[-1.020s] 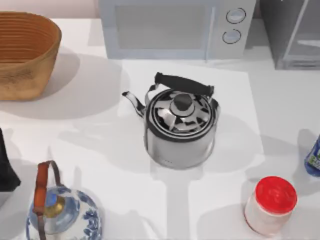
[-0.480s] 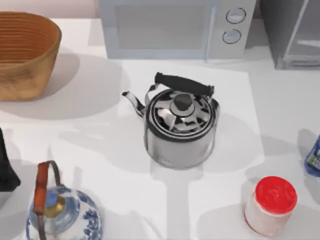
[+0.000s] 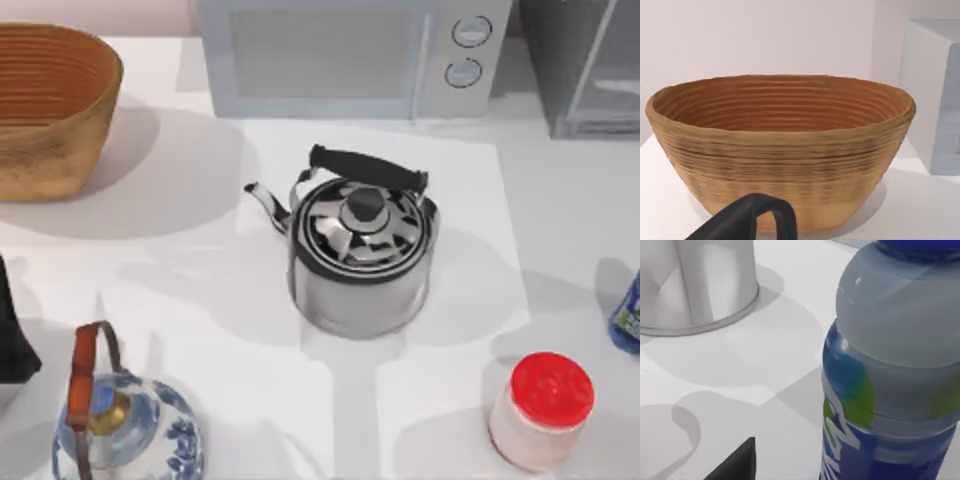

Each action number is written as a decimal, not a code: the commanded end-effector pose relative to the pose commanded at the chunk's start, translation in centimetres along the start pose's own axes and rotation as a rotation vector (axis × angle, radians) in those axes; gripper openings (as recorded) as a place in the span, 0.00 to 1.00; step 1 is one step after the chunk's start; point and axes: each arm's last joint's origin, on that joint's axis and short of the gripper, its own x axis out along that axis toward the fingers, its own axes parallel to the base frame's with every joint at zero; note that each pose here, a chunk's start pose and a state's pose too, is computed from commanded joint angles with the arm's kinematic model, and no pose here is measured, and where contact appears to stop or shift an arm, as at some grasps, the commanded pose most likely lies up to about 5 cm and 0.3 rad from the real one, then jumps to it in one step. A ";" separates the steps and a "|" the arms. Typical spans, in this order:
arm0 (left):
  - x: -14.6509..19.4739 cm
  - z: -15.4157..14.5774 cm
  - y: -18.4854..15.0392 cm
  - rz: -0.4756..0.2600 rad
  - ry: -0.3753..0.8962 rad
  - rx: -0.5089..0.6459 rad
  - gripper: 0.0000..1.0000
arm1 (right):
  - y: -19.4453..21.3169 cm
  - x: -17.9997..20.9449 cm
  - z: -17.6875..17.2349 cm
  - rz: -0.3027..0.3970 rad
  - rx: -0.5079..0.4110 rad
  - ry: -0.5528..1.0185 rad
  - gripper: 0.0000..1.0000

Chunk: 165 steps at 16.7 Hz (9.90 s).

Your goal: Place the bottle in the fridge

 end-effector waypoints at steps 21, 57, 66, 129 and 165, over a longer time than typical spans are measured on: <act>0.0 0.0 0.0 0.000 0.000 0.000 1.00 | -0.6 4.0 -0.3 0.019 0.001 -0.031 1.00; 0.0 0.0 0.0 0.000 0.000 0.000 1.00 | -0.6 5.5 -0.7 0.014 0.004 -0.032 0.01; 0.0 0.0 0.0 0.000 0.000 0.000 1.00 | -5.2 2.6 -0.6 0.030 0.014 -0.009 0.01; 0.0 0.0 0.0 0.000 0.000 0.000 1.00 | 1.3 4.0 14.0 -0.782 0.208 -0.060 0.01; 0.0 0.0 0.0 0.000 0.000 0.000 1.00 | -23.0 21.1 9.9 -0.745 0.107 -0.220 0.01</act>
